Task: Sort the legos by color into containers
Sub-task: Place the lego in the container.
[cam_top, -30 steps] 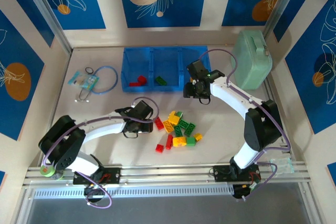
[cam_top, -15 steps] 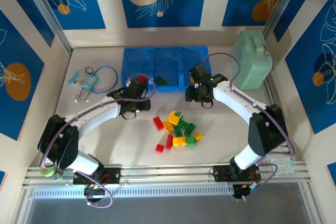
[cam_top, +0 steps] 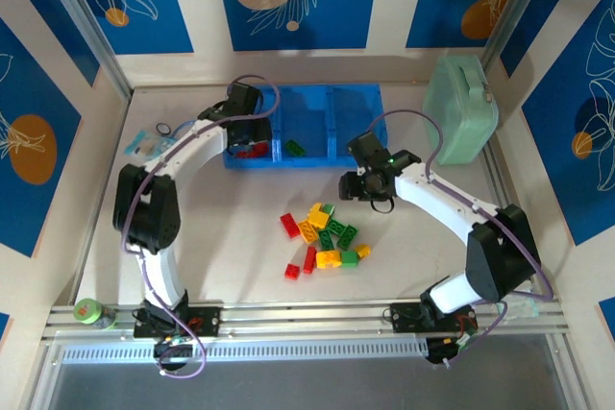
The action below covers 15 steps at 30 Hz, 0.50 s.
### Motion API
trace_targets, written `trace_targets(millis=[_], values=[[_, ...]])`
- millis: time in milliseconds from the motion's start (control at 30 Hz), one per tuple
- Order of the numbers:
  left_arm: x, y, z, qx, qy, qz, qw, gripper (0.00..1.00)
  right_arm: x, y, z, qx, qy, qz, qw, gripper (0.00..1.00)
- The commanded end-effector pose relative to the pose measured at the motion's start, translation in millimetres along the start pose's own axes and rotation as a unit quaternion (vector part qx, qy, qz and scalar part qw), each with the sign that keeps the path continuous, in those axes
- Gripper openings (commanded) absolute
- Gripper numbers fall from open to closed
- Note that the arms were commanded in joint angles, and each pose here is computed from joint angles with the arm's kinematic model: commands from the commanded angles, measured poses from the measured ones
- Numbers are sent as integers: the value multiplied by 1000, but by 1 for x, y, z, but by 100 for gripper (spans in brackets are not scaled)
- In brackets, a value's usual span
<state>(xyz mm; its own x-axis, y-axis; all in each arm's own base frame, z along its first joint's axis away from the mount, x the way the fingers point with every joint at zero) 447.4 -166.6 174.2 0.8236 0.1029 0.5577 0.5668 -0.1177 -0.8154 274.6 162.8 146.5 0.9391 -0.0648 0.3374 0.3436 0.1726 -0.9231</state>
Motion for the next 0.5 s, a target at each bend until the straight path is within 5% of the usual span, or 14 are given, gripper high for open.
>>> trace_targets(millis=[0, 100, 267, 467], values=[[10, 10, 7, 3, 4, 20, 1000, 55, -6, -8, 3, 18, 4, -1, 1000, 62], [16, 20, 12, 9, -1, 29, 1000, 59, -10, -11, 5, 26, 1, -1, 1000, 62], [25, 6, 10, 3, -2, 13, 1000, 83, -14, -14, 12, 32, -20, -1, 999, 62], [24, -38, 8, -17, -2, -33, 999, 85, -18, -13, 29, 32, -60, 2, 998, 62]])
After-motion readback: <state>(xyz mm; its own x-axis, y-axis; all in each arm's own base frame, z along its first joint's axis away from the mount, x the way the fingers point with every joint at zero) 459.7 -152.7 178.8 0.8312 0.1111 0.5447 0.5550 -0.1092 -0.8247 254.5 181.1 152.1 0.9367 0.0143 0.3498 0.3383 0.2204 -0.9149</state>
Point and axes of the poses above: each hand's point on the last joint's axis, 136 mm out from that joint toward the fingers, its own y axis out along the fingers, its own z axis along the line the jaws close on, x = y × z, the point moved 4 cm from there along -y, back along the fingers, and after that the axes turned 4 degrees about y, right-handed, at the moved point
